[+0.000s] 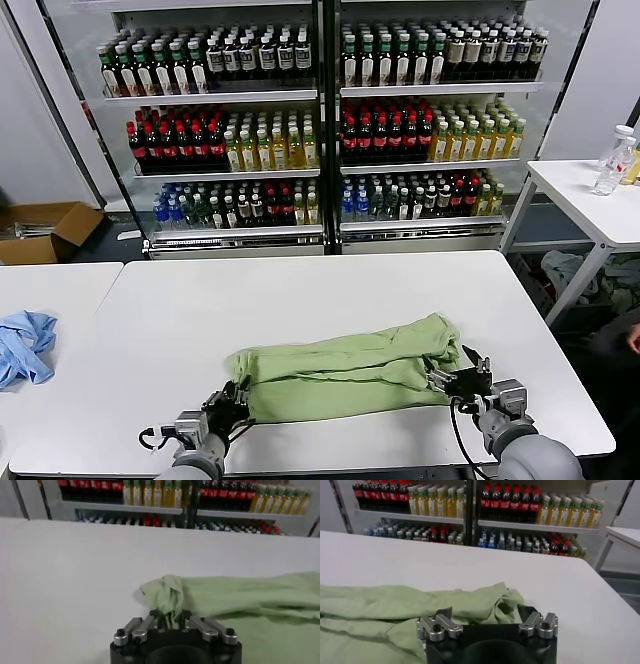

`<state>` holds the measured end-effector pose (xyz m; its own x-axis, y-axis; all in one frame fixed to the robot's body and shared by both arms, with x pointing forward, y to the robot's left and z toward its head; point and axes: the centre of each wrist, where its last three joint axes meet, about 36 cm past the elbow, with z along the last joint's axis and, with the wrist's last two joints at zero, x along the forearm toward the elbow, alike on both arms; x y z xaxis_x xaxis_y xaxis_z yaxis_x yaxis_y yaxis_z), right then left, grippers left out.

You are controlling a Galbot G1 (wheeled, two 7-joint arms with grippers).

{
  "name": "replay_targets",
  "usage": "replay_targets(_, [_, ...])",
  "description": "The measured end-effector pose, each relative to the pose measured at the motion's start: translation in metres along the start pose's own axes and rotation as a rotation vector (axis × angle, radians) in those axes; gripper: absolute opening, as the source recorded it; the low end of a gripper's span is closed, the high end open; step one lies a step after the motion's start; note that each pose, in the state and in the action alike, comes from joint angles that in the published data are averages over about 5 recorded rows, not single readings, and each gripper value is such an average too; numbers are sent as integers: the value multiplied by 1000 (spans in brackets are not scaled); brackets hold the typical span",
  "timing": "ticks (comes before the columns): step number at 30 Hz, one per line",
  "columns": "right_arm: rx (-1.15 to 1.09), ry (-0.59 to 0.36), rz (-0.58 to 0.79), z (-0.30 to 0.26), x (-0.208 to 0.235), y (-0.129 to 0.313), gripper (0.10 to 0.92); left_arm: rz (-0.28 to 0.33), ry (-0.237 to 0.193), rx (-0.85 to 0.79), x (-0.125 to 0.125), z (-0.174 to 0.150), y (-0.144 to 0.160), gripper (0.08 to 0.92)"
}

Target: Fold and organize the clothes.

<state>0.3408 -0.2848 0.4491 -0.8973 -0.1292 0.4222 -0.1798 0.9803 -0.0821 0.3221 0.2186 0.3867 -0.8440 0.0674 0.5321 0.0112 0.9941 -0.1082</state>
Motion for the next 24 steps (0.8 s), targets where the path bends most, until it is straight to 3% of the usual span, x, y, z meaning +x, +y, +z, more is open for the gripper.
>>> replay_targets(5, [4,-15,0,-4,2,-2,823,-31,-8,27,-4,-12,33,108])
replay_targets(9, [5,-23,-1,-6,3,-2,823,-84,-33,30,-5,-30,72,100])
replay_targets(17, [19,-39,-12,-12,0,0,823,-196,-161,57,11,-92,148,100])
replay_targets(20, [28,-49,-18,-15,-1,2,823,-176,-208,112,23,-114,158,100])
replay_targets(24, [36,-62,-22,-18,-1,3,823,-74,-268,201,41,-134,146,100])
